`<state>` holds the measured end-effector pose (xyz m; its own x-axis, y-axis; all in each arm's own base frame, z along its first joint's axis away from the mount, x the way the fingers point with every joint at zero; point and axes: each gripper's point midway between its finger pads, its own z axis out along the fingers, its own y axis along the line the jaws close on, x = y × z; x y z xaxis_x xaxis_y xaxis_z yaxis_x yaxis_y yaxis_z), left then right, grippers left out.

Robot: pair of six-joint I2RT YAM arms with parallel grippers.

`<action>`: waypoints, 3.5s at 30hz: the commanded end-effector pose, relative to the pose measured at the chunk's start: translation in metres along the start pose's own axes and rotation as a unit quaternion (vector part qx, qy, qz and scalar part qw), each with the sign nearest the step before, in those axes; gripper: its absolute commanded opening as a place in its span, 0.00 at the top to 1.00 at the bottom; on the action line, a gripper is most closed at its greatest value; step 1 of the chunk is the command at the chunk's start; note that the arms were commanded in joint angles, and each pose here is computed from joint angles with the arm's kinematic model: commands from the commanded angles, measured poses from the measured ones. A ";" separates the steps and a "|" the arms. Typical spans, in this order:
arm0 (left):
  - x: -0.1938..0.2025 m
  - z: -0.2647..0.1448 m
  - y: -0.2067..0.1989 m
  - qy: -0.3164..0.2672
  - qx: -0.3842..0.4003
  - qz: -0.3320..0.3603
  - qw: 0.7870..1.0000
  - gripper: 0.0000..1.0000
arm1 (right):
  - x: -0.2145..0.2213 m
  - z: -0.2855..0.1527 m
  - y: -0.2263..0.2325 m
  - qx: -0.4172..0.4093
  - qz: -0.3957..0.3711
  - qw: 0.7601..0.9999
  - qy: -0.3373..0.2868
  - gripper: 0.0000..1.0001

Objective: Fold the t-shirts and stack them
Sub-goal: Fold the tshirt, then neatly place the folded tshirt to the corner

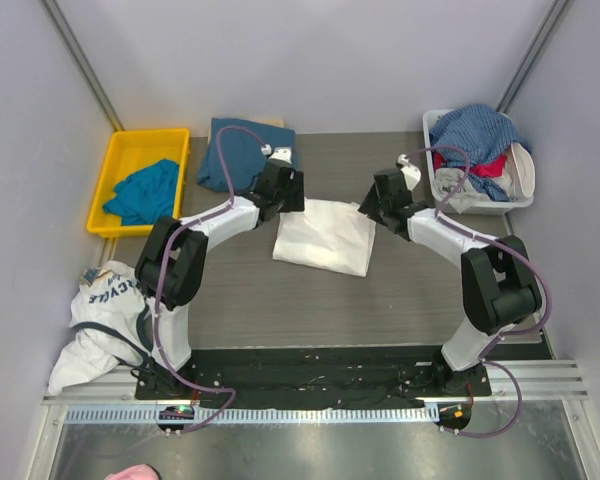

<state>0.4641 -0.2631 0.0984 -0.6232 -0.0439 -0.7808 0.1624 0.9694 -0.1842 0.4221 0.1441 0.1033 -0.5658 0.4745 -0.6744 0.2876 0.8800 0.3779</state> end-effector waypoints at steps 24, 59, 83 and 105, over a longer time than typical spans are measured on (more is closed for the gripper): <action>-0.009 -0.035 0.019 -0.032 0.073 -0.051 0.995 0.00 | -0.012 -0.042 -0.008 -0.122 -0.050 0.989 0.064 0.39; 0.124 0.037 -0.002 0.152 0.205 -0.047 0.966 0.36 | 0.003 -0.042 0.007 -0.157 -0.068 0.980 0.105 0.37; 0.029 0.060 -0.043 0.109 0.245 -0.016 0.963 1.00 | 0.036 -0.042 -0.001 -0.149 -0.058 0.979 0.129 0.37; -0.151 0.065 -0.074 -0.073 0.236 0.011 0.969 1.00 | 0.050 -0.044 -0.037 -0.090 -0.072 0.986 0.120 0.37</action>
<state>0.5796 -0.3549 0.1456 -0.6014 -0.0586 -0.7968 0.5175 0.7312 -0.4444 0.3468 0.1370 0.0798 -0.7819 0.3097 -0.5410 0.0673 0.9047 0.4207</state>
